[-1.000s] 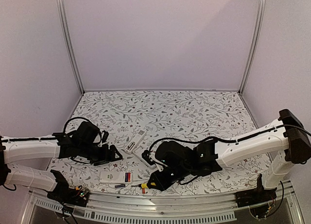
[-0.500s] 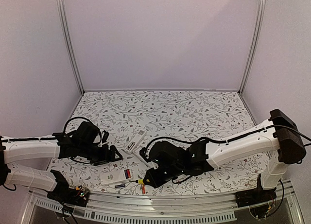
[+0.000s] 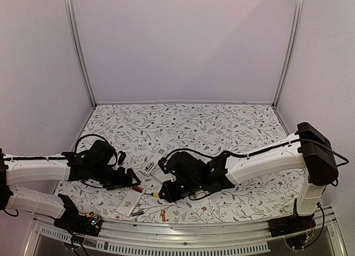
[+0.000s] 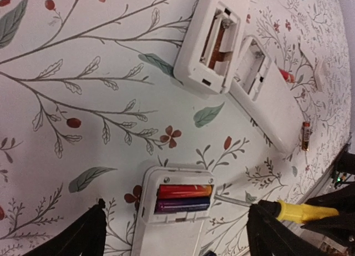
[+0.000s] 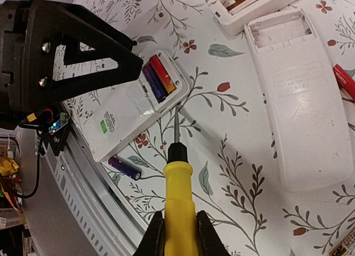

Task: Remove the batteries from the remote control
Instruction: Adjust the remote control without the battery cover at the center of the board.

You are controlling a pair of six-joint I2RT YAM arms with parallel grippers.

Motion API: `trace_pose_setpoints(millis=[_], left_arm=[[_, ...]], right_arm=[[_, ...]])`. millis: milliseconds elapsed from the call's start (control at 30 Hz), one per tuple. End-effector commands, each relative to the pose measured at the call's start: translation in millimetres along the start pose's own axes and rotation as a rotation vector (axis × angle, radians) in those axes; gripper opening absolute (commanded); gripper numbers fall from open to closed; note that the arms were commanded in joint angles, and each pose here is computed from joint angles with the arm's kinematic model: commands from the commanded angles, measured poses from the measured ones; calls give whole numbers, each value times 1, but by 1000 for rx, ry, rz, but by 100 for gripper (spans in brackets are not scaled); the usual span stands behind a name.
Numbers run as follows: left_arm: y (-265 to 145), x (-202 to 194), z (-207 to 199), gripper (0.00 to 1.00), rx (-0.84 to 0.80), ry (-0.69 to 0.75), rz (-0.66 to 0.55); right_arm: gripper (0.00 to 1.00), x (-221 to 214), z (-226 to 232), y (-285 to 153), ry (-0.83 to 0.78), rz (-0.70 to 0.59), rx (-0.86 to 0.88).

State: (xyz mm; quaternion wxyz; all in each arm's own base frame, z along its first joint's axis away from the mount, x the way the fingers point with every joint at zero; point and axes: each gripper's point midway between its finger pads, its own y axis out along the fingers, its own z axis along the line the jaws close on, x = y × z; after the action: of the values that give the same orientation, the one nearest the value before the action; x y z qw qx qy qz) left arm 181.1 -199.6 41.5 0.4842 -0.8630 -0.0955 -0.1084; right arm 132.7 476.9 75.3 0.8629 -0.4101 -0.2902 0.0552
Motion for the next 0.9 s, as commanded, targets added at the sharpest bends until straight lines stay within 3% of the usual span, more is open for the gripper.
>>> trace_pose_setpoints(millis=[0, 267, 600, 867], left_arm=[[0, -16, 10, 88, 62, 14, 17], [3, -49, 26, 90, 207, -4, 72], [10, -63, 14, 89, 185, 82, 111], [15, -65, 27, 72, 319, 152, 144]], right_arm=[[0, 6, -10, 5, 7, -15, -29], [0, 13, -12, -3, 30, -44, -31], [0, 23, -22, -17, 66, -99, -54], [0, 25, -26, -27, 89, -123, -59]])
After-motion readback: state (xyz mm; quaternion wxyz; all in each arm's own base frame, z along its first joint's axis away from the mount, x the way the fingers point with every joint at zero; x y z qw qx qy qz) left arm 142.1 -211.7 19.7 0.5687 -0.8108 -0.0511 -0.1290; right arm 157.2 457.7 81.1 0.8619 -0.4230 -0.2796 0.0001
